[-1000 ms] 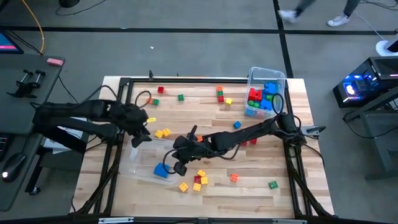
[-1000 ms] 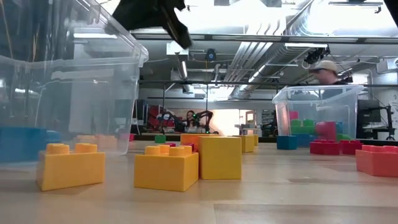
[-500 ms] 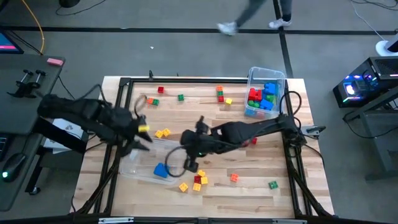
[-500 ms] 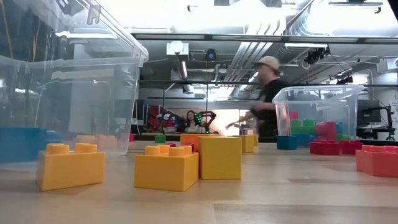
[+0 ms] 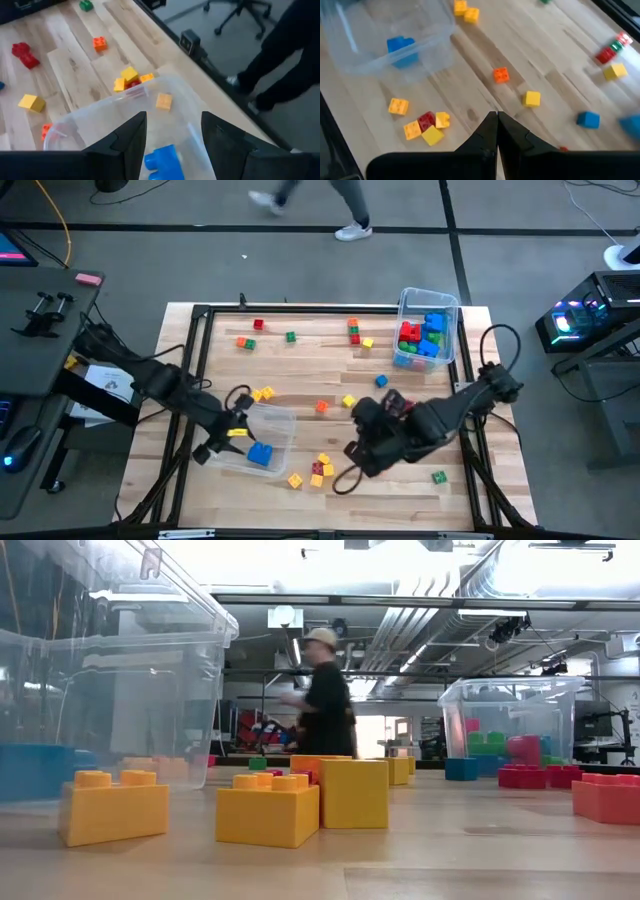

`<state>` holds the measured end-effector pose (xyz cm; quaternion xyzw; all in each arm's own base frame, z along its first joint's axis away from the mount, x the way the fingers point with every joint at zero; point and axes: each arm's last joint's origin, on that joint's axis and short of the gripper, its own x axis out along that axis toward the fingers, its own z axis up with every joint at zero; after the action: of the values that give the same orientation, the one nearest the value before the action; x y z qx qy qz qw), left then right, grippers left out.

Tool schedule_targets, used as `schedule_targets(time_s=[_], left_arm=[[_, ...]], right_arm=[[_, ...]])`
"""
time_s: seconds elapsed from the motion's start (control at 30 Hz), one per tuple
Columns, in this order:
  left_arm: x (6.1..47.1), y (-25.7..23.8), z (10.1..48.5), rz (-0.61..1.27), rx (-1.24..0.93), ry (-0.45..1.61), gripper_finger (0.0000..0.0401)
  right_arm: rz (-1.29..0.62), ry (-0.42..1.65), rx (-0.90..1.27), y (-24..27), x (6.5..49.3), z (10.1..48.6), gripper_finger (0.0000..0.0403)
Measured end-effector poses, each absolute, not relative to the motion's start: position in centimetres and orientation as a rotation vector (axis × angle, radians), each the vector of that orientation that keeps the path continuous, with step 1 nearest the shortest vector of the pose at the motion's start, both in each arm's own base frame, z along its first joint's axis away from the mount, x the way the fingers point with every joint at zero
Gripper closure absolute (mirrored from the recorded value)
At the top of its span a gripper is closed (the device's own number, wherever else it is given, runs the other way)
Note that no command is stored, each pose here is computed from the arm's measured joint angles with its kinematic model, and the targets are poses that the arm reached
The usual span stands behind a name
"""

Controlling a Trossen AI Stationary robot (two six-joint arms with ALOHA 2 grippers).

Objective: Sort blocks by size
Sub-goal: Put the large blue game piece into the right transparent bin

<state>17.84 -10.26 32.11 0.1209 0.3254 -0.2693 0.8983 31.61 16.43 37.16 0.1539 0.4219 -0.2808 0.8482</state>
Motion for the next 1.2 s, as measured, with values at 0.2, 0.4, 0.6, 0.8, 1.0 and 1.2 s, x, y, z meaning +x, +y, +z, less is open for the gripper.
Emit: schedule_targets(time_s=[0.2, 0.4, 0.6, 0.8, 1.0, 1.2], left_arm=[[19.2, -11.3, 30.2, -0.622, 0.395, 0.753, 0.0227], [20.0, -13.0, 27.5, -0.682, 0.482, 0.907, 0.0227], [21.6, -13.3, 25.3, -0.727, 0.467, 1.006, 0.0227], [23.3, -10.8, 24.9, -0.715, 0.22, 1.044, 0.0227], [23.0, -9.1, 21.5, -0.72, 0.081, 1.101, 0.0227], [21.9, -9.5, 19.0, -0.743, 0.253, 1.085, 0.0227]], right_arm=[[-0.67, 0.855, 0.39, 17.2, 29.7, 35.9, 0.0403], [-0.675, 0.859, 0.399, 17.6, 29.9, 34.5, 0.0403], [-0.66, 0.86, 0.409, 17.7, 30.1, 34.1, 0.0403], [-0.64, 0.87, 0.396, 18.0, 30.0, 34.1, 0.0403], [-0.629, 0.869, 0.393, 18.2, 30.0, 34.1, 0.0403], [-0.625, 0.872, 0.383, 18.1, 30.0, 34.1, 0.0403]])
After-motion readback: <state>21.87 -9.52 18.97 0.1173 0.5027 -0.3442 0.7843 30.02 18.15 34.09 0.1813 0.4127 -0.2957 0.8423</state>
